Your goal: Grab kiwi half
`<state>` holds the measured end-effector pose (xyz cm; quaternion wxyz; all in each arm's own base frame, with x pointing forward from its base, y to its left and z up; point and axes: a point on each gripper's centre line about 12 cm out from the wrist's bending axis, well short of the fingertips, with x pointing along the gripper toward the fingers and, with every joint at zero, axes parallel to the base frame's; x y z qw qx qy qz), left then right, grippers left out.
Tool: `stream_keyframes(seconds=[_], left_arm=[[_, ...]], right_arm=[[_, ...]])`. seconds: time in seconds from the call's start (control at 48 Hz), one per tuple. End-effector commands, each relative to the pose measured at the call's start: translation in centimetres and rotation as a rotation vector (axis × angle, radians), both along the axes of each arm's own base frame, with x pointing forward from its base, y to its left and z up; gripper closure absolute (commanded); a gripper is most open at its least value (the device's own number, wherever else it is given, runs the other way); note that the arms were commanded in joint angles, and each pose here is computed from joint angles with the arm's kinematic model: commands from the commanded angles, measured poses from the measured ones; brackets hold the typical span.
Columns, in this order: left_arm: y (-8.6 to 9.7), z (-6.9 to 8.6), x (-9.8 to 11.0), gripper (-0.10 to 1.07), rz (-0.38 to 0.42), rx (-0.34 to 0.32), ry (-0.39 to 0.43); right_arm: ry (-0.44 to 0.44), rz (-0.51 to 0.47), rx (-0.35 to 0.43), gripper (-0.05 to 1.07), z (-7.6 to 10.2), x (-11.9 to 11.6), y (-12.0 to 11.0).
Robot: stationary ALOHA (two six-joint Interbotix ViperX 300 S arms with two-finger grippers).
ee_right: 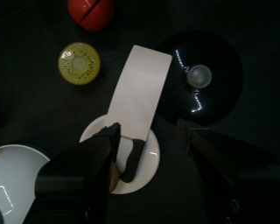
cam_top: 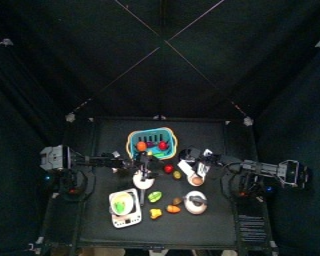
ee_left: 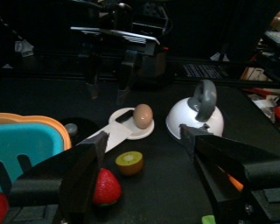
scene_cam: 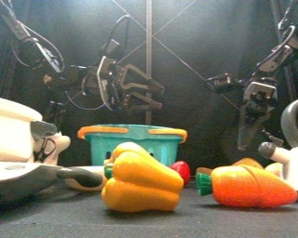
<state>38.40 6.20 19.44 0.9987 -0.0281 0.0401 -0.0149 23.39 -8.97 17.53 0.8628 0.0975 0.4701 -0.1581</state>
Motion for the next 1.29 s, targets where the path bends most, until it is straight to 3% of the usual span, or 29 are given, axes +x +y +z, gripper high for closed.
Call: stream_keyframes(seconds=[0.0, 0.208, 0.438, 0.75, 1.021, 1.271], left_arm=[[-0.1, 1.4, 0.0, -0.01, -0.003, 0.008, -0.045], [-0.3, 2.0, -0.3, -0.01, -0.007, 0.010, -0.057], [-0.4, 1.5, -0.6, -0.01, -0.006, 0.007, -0.042], [-0.2, 1.6, -0.8, -0.01, 0.000, 0.008, -0.044], [-1.0, 2.5, -3.0, -0.01, -0.008, 0.012, -0.060], [-1.2, 1.8, -4.1, -0.01, -0.005, 0.006, -0.038]], right_arm=[[-0.052, 0.017, -0.022, 0.14, 1.5, 0.9, 0.1], [-0.118, 0.087, -0.045, 0.14, 2.0, 2.3, 1.6], [-0.154, 0.098, -0.057, 0.14, 2.3, 2.8, 1.8], [-0.156, 0.121, -0.056, 0.14, 2.0, 3.5, 2.2], [-0.154, 0.132, -0.051, 0.14, 1.2, 5.0, 2.3], [-0.126, 0.148, -0.044, 0.14, 0.5, 6.5, 2.4]])
